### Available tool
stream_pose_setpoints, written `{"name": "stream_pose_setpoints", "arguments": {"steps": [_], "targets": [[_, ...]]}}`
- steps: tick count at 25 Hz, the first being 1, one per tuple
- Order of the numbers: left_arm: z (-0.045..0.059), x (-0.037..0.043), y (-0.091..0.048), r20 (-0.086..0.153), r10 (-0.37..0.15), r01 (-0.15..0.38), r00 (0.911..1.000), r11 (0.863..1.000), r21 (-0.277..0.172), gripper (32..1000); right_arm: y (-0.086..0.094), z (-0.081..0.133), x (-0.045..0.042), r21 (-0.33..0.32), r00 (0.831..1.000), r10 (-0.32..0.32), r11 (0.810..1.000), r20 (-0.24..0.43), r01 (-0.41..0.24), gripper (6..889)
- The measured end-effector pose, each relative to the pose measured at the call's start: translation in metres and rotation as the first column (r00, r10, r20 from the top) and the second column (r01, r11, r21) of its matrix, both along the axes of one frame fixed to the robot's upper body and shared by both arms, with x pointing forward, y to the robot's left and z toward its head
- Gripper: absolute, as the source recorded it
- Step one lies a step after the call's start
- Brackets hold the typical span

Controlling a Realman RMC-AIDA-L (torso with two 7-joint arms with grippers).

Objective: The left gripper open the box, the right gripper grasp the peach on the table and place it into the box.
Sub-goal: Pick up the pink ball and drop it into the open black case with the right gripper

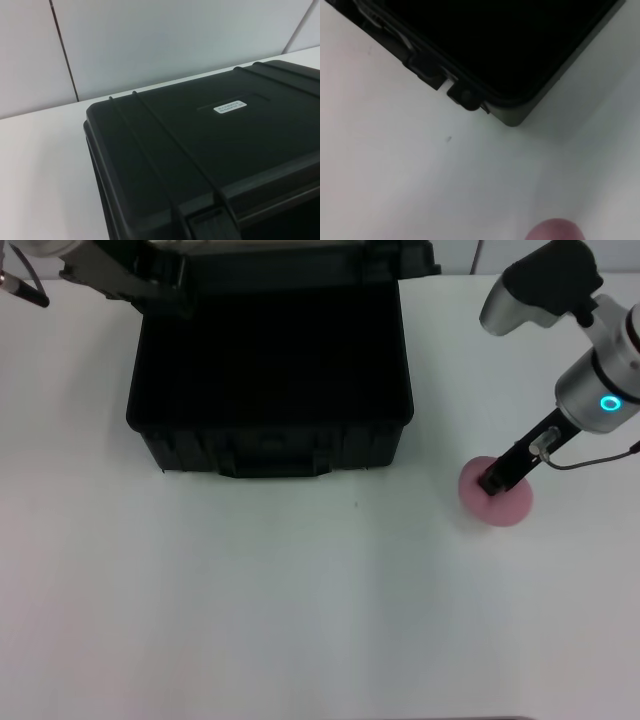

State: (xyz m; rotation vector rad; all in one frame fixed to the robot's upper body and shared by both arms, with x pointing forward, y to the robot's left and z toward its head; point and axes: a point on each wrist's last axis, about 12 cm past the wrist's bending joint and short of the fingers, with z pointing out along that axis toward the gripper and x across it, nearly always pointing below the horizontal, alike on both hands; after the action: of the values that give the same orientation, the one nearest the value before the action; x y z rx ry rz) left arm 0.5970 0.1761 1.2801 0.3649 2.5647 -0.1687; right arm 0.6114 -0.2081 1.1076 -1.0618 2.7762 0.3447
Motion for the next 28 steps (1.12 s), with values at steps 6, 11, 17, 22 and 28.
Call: {"name": "stream_pose_setpoints", "arguments": {"steps": [6, 11, 17, 22, 28], "targets": [[0.000, 0.0000, 0.000, 0.000, 0.000, 0.000, 1.0000, 1.000, 0.001, 381, 0.002, 0.016, -0.0034, 0.073, 1.000, 0.012, 0.997, 0.000, -0.012, 41], [-0.001, -0.0003, 0.001, -0.003, 0.003, -0.003, 1.0000, 1.000, 0.000, 381, 0.004, 0.030, -0.0039, 0.120, 1.000, 0.025, 0.992, 0.010, -0.026, 42], [-0.001, -0.0004, 0.001, -0.004, 0.004, -0.004, 1.0000, 1.000, 0.000, 381, -0.003, 0.045, -0.0023, 0.167, 1.000, 0.012, 0.986, 0.026, -0.016, 42], [-0.002, -0.0005, 0.001, -0.005, 0.004, -0.004, 1.0000, 1.000, 0.001, 381, -0.005, 0.058, -0.0012, 0.188, 0.999, 0.009, 0.982, 0.048, -0.018, 42], [-0.002, -0.0004, 0.002, -0.004, 0.004, -0.004, 1.0000, 1.000, 0.002, 382, -0.003, 0.073, 0.0012, 0.216, 0.996, 0.015, 0.976, 0.093, -0.035, 42]]}}
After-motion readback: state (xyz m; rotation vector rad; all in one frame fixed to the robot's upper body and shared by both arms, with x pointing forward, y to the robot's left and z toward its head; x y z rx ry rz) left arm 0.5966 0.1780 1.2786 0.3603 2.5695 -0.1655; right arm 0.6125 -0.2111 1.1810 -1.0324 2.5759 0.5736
